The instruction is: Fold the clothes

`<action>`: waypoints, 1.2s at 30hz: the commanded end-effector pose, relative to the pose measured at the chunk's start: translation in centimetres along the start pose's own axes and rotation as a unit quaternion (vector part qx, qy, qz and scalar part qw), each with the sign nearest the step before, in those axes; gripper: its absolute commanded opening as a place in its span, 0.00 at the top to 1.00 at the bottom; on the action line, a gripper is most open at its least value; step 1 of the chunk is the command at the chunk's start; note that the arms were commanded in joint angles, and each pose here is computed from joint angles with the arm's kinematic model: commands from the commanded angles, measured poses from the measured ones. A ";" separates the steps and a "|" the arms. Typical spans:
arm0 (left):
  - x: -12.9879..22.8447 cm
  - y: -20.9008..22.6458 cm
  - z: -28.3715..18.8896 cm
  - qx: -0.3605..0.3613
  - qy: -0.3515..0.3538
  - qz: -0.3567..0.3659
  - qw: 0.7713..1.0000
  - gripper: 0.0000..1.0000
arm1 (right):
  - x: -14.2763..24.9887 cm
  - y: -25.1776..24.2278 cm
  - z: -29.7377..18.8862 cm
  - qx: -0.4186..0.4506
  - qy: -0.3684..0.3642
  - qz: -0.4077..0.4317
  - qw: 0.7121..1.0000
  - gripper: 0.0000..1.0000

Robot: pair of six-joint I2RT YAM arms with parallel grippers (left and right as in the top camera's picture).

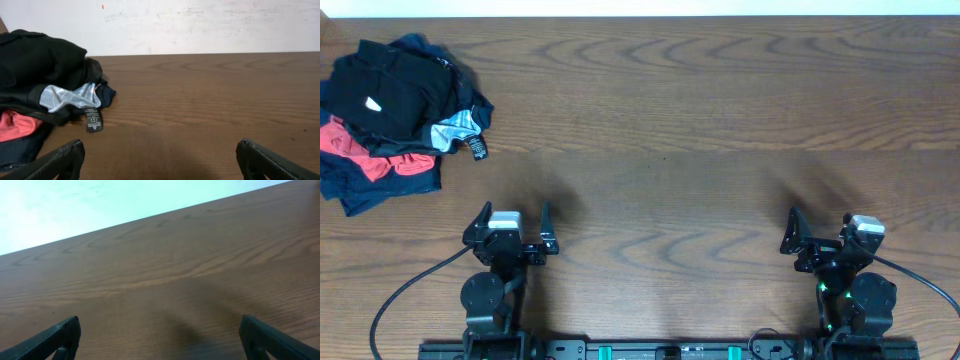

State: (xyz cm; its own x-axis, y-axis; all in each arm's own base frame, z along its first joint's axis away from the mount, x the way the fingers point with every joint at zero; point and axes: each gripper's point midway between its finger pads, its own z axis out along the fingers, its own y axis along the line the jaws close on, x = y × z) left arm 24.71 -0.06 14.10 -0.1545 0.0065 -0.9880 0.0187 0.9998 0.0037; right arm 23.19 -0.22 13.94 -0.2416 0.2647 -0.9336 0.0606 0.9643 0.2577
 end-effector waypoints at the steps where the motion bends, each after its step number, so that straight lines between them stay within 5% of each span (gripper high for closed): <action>1: 1.7 -0.2 0.1 0.005 0.027 -0.004 1.000 0.02 | 0.1 -0.2 0.0 0.002 -0.001 -0.003 1.000 0.01; 12: 1.7 -0.2 0.1 0.005 0.027 -0.004 1.000 0.02 | -0.4 -0.3 0.1 0.009 -0.012 -0.061 0.998 0.01; 24: 1.7 -0.2 0.1 0.005 0.028 -0.004 1.000 0.02 | -3.2 0.9 0.7 -0.024 -0.114 -0.067 0.991 0.01; 36: 1.7 -0.2 0.1 0.005 0.028 -0.004 1.000 0.02 | -1.5 1.6 1.0 -0.036 -0.079 -0.079 0.993 0.01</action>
State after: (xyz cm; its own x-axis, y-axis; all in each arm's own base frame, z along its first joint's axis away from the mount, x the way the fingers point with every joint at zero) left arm 24.71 -0.02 14.05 -0.1568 0.0065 -0.9876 0.0160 0.9999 0.0040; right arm 24.64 0.92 15.75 -0.0795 0.1400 -0.9869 -0.0410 0.9888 0.1436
